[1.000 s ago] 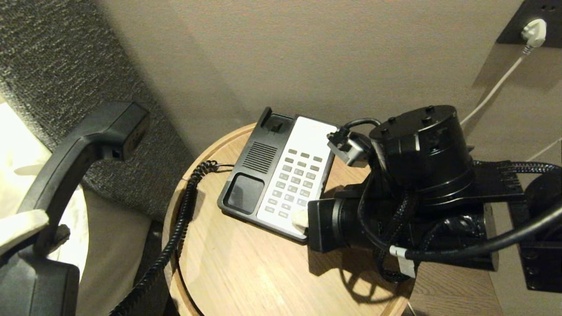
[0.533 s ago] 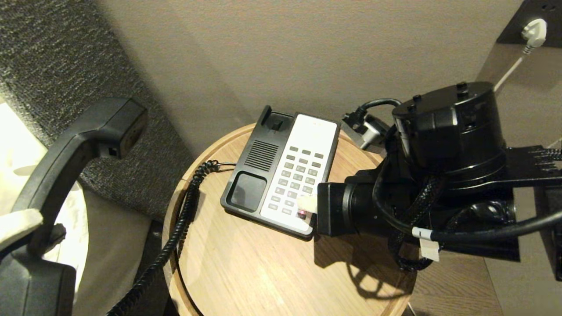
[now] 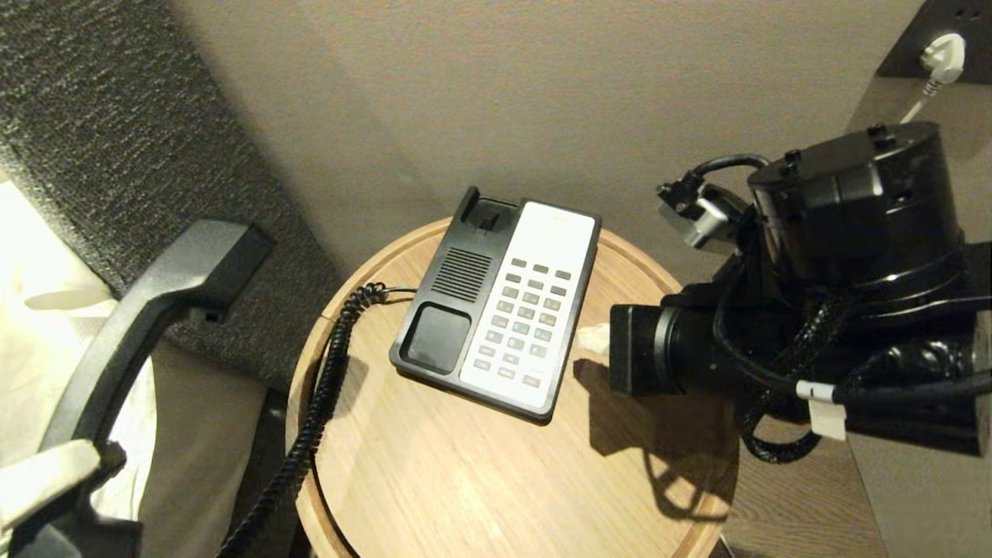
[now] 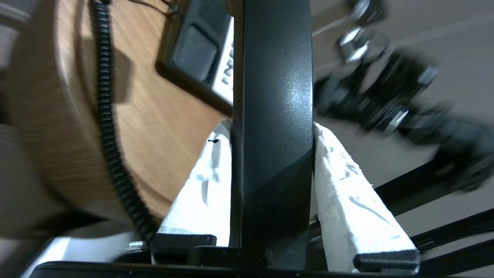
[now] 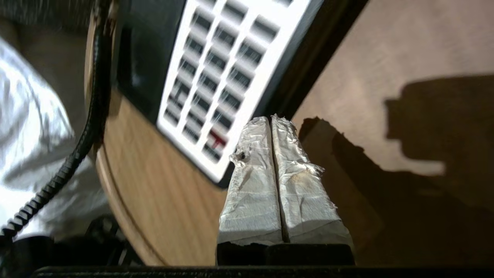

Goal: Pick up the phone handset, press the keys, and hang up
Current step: Put the handset back

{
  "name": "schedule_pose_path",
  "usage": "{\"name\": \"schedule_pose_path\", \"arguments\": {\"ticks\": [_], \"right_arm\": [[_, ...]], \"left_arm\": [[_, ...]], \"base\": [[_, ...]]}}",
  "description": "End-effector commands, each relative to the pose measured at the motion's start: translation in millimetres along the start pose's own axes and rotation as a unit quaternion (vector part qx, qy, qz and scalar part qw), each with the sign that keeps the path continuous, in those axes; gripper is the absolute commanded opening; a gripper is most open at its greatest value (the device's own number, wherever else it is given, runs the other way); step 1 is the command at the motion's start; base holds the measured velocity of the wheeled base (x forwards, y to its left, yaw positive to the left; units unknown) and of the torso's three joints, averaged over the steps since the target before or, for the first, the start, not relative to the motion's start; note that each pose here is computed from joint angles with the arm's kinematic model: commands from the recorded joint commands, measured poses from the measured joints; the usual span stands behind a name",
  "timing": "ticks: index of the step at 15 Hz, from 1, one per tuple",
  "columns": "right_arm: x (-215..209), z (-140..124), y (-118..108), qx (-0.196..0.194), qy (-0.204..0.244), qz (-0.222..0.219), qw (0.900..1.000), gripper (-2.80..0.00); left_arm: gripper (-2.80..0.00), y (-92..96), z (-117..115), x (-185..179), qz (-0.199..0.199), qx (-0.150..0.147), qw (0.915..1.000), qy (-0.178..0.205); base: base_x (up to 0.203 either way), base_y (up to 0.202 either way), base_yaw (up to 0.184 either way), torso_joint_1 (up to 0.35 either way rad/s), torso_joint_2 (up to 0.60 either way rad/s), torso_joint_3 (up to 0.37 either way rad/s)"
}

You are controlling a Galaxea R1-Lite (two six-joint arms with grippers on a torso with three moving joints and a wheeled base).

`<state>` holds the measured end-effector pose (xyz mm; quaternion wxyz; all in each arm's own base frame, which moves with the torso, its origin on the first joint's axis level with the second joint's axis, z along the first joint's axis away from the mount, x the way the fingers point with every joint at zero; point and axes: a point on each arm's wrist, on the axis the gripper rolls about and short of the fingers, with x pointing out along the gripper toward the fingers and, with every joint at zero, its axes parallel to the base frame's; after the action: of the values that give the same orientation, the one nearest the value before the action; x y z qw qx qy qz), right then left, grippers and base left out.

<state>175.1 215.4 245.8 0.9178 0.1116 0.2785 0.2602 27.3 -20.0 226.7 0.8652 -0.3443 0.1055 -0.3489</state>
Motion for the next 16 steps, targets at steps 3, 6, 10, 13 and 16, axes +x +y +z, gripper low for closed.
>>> {"name": "schedule_pose_path", "arguments": {"ticks": [3,6,10,13,16], "right_arm": [[-3,21,-33,0.033,-0.045,-0.064,0.996,-2.8],[3,27,-57,0.053,-0.061,-0.12,0.989,-2.8],[7,32,-57,0.058,-0.087,-0.12,0.987,-2.8],[7,36,-60,0.06,-0.095,-0.124,0.986,-2.8],[3,38,-62,0.064,-0.103,-0.132,0.984,-2.8]], "left_arm": [[-2.8,7.3,13,44,0.042,0.07,0.9949,0.059],[-2.8,21.4,22,95,0.069,0.163,0.9765,0.123],[-2.8,23.0,37,165,0.083,0.277,0.9449,0.153],[-2.8,-3.1,47,204,0.097,0.312,0.9361,0.131],[-2.8,-12.6,38,222,0.137,0.324,0.9236,0.151]], "base": [[0.0,0.0,0.0,0.0,0.0,0.0],[0.0,0.0,0.0,0.0,0.0,0.0],[0.0,0.0,0.0,0.0,0.0,0.0],[0.0,0.0,0.0,0.0,0.0,0.0],[0.0,0.0,0.0,0.0,0.0,0.0]]}}
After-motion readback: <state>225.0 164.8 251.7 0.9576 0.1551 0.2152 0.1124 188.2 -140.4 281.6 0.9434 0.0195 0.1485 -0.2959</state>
